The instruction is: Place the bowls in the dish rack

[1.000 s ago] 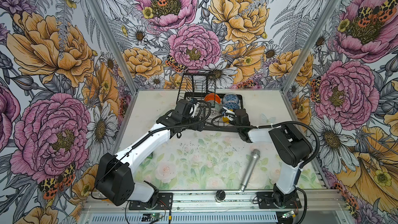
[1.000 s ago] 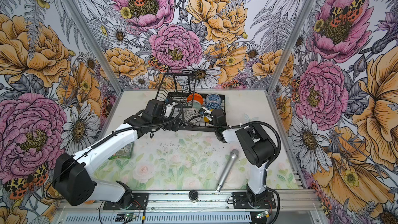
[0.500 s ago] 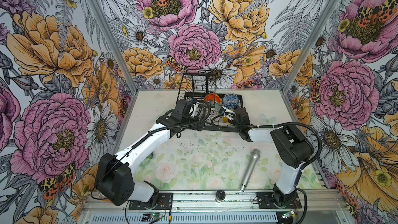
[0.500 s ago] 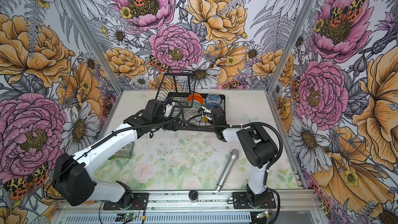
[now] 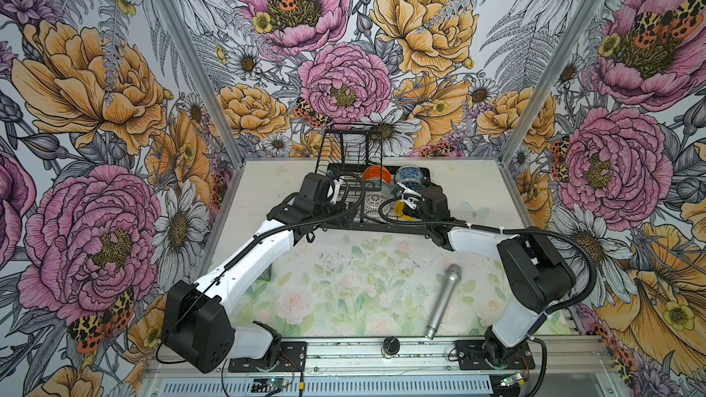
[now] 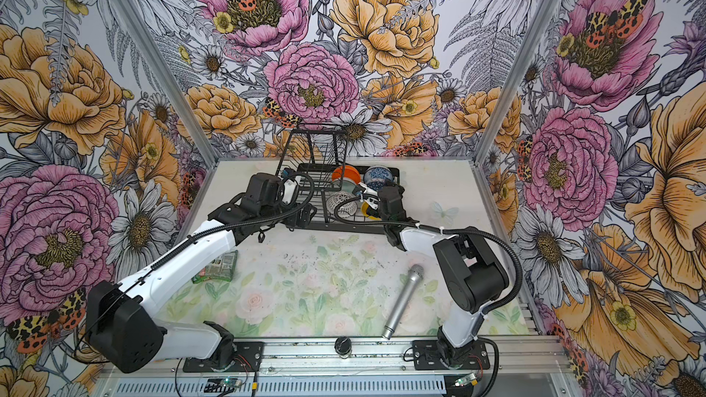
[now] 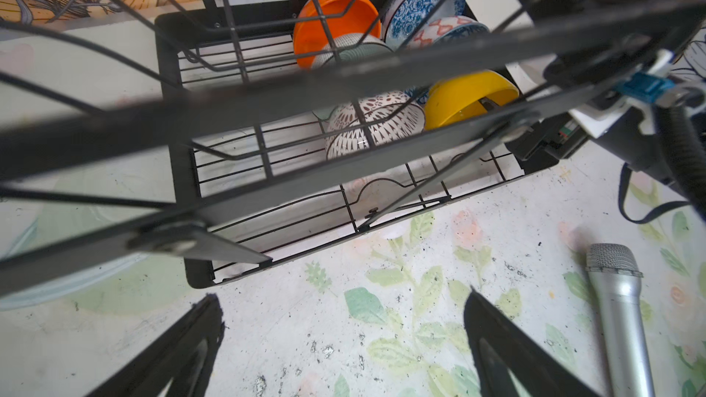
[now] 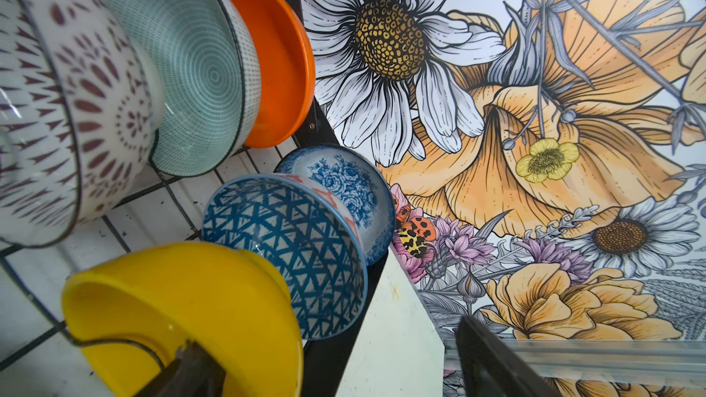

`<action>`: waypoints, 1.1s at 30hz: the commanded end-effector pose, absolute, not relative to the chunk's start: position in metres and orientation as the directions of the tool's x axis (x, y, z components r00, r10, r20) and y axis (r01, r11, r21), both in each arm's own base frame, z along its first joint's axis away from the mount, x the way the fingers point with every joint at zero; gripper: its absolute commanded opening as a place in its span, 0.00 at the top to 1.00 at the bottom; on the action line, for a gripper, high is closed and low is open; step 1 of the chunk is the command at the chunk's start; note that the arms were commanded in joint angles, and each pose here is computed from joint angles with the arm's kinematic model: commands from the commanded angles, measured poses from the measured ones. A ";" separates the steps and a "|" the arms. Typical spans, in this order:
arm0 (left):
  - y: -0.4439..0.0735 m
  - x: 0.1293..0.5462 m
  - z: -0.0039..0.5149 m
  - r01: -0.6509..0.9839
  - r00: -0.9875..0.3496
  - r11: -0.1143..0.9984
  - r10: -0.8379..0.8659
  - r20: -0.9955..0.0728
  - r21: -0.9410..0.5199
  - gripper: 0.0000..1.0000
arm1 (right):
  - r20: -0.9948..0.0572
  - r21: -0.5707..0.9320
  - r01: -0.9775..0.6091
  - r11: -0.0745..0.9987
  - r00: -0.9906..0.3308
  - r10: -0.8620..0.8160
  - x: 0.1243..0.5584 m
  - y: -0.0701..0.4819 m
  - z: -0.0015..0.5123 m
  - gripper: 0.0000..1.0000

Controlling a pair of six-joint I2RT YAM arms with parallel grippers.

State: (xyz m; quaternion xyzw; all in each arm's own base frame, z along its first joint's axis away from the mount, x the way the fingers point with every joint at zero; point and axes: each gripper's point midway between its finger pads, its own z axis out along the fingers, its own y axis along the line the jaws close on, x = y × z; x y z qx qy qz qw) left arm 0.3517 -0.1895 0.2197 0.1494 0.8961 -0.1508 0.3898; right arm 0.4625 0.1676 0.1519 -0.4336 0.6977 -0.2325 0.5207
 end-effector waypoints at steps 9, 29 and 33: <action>-0.138 0.354 0.250 0.225 -0.496 0.960 -0.036 -0.868 -0.169 0.01 | -0.695 -0.657 -0.279 0.700 -0.138 -0.706 0.416 0.146 0.186 0.00; -0.026 0.335 0.212 -0.130 -0.118 0.990 -0.075 -0.990 -0.059 0.01 | -0.962 -0.211 0.165 0.964 -0.208 -0.175 0.350 0.018 0.200 0.01; -0.013 0.336 0.200 -0.155 -0.123 0.988 -0.031 -0.992 -0.012 0.01 | -0.969 -0.136 0.215 0.967 -0.234 -0.084 0.347 -0.007 0.171 0.00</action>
